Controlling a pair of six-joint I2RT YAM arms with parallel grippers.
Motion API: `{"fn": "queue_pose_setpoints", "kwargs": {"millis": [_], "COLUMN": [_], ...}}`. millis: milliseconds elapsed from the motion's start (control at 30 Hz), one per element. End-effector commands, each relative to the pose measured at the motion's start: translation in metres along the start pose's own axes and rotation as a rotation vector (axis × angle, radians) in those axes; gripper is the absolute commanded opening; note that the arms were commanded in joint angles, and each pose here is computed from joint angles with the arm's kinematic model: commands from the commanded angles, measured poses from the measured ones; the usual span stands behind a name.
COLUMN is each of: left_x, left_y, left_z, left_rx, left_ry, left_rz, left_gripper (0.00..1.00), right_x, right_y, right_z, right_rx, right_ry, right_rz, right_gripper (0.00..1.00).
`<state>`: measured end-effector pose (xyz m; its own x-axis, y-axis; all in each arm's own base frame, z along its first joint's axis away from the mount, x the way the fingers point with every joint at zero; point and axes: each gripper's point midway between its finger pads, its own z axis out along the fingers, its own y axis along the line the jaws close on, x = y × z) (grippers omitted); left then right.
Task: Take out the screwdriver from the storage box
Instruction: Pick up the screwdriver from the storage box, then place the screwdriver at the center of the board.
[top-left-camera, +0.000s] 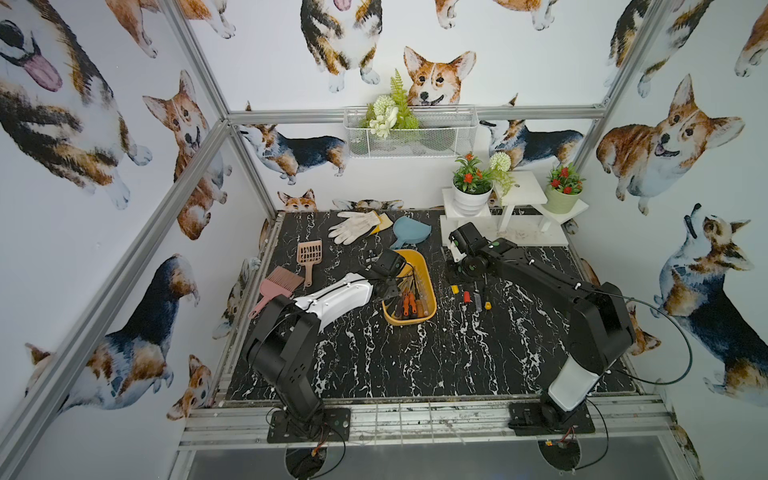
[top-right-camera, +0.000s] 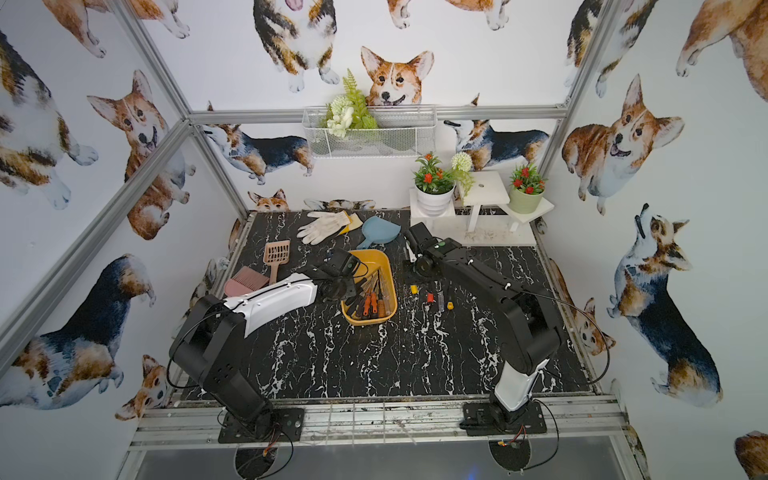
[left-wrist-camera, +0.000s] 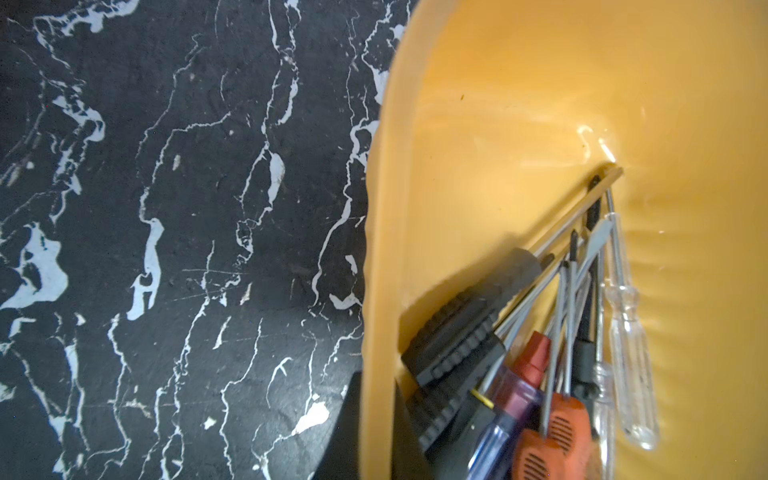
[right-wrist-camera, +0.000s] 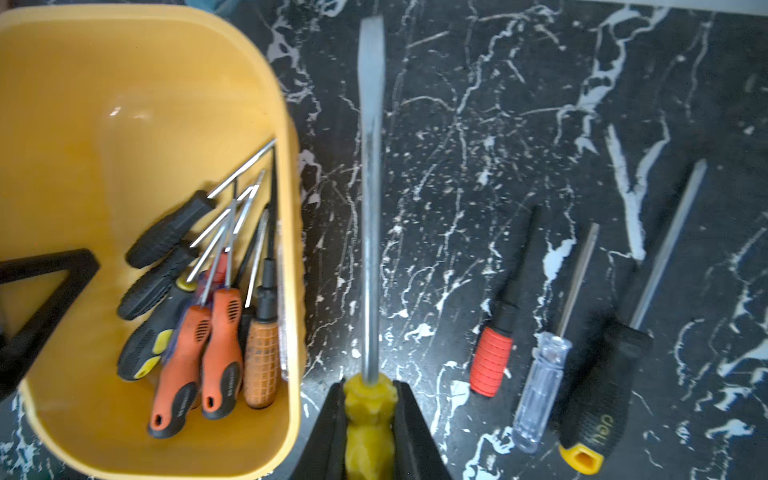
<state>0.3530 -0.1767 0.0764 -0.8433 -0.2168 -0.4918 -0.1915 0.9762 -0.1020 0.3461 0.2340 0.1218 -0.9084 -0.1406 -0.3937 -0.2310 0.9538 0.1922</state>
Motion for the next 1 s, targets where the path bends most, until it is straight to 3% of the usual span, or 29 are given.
{"fn": "queue_pose_setpoints", "kwargs": {"millis": [0,400,733,967], "left_x": [-0.014,-0.017,-0.016,-0.018], "left_y": [-0.006,-0.006,-0.005,-0.007], "left_z": [-0.005,-0.010,-0.009,-0.011], "left_rx": [0.025,0.024,0.020,0.029], "left_ry": [-0.054,-0.060,-0.057,-0.056], "left_rz": [-0.028,-0.019,-0.012,-0.011], "left_gripper": [0.00,0.00,0.00,0.00], "right_x": [0.002,0.028,0.039,0.043], "right_y": [-0.014,-0.032,-0.046,-0.051], "right_z": [0.010,0.065,0.082,0.085], "right_rx": [0.031,0.110,0.165,0.198], "right_ry": [0.007,0.141,0.173,0.197], "right_rz": [0.029,0.126,0.145,0.134], "right_gripper": [0.00,0.00,0.01,0.26]}}
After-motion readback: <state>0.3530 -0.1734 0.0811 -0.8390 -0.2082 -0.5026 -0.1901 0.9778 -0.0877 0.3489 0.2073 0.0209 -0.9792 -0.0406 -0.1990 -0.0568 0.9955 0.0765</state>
